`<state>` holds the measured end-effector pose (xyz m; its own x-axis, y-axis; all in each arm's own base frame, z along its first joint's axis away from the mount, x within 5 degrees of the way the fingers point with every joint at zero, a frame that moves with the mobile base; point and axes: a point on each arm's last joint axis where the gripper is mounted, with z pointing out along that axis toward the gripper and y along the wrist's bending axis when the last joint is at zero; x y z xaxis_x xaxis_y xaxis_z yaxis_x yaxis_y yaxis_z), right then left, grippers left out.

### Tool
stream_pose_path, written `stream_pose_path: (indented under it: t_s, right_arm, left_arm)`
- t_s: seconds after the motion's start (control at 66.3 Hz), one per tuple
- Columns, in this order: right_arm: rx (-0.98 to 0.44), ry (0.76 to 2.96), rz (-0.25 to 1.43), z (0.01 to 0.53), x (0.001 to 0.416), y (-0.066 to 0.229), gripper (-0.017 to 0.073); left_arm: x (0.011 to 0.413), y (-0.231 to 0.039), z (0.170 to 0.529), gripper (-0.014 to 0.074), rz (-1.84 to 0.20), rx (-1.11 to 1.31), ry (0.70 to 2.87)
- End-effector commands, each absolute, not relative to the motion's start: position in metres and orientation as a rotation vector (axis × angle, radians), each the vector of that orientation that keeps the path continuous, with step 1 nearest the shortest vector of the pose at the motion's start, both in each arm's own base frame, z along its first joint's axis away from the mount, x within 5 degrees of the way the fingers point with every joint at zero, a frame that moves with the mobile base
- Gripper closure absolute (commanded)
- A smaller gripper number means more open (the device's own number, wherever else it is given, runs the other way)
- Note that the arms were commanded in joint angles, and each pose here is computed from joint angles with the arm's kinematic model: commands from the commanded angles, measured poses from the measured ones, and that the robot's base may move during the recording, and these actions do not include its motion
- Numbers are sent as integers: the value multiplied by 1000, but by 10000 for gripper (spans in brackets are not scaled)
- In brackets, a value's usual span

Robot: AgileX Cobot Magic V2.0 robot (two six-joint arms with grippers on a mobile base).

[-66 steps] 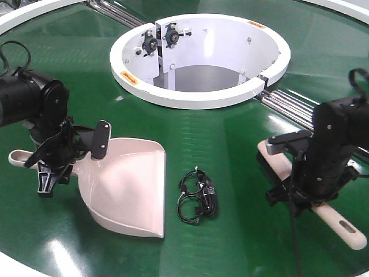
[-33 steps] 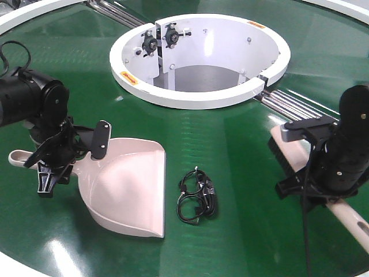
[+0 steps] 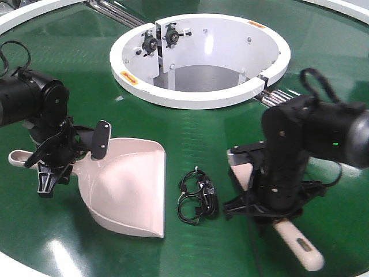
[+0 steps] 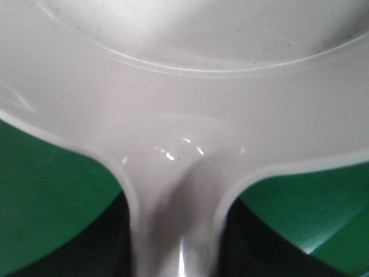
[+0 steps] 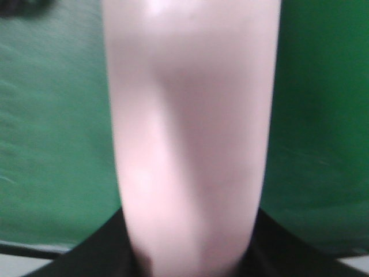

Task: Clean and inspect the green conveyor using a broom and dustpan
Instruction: 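Sweep the black cable into the dustpan with the brush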

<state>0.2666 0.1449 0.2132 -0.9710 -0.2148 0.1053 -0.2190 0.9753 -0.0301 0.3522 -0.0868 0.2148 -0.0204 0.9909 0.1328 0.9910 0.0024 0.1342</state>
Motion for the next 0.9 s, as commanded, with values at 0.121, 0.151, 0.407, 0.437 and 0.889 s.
stream_pose_path:
  t_s: [0.121,0.151,0.407,0.437,0.889]
  right_arm:
    - [300,-2993,-98,219,271,172,564]
    - [288,-2979,-119,216,271,175,564]
    - [238,-2937,-246,210,283,193,564]
    - [247,-2933,-250,209,284,197,564]
    - [475,-2857,-440,204,298,279,564]
  left_arm:
    - [352,-87,238,600,-368,-2213,-2286]
    - [352,-87,238,600,-368,-2213,-2286]
    - [352,-87,238,600,-368,-2213,-2286]
    - [352,-87,238,600,-368,-2213,-2286]
    - [352,-87,238,600,-367,-2213,-2285]
